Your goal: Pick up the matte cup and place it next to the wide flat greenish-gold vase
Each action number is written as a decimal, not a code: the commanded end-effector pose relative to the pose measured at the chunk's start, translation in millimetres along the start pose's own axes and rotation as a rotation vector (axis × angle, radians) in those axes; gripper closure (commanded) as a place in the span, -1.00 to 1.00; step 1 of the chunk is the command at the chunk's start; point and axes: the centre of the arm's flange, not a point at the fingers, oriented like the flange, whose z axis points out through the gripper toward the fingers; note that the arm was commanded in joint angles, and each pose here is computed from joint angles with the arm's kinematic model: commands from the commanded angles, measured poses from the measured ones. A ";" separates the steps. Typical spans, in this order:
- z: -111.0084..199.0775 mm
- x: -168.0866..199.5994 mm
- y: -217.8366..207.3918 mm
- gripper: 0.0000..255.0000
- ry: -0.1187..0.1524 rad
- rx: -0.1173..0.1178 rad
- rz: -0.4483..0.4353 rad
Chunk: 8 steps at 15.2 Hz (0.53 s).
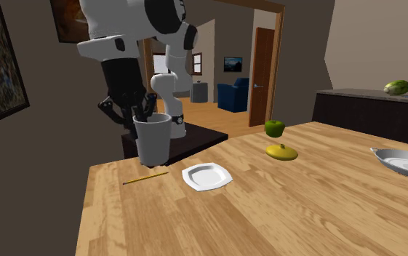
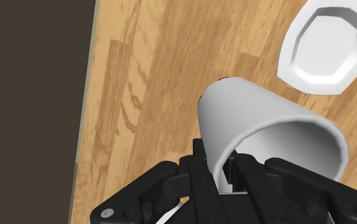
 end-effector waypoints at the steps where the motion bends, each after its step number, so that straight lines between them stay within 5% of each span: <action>1: -2.1 6.7 -12.3 1.00 0.000 0.000 0.000; 8: 9.2 43.9 -96.1 1.00 0.000 0.000 0.000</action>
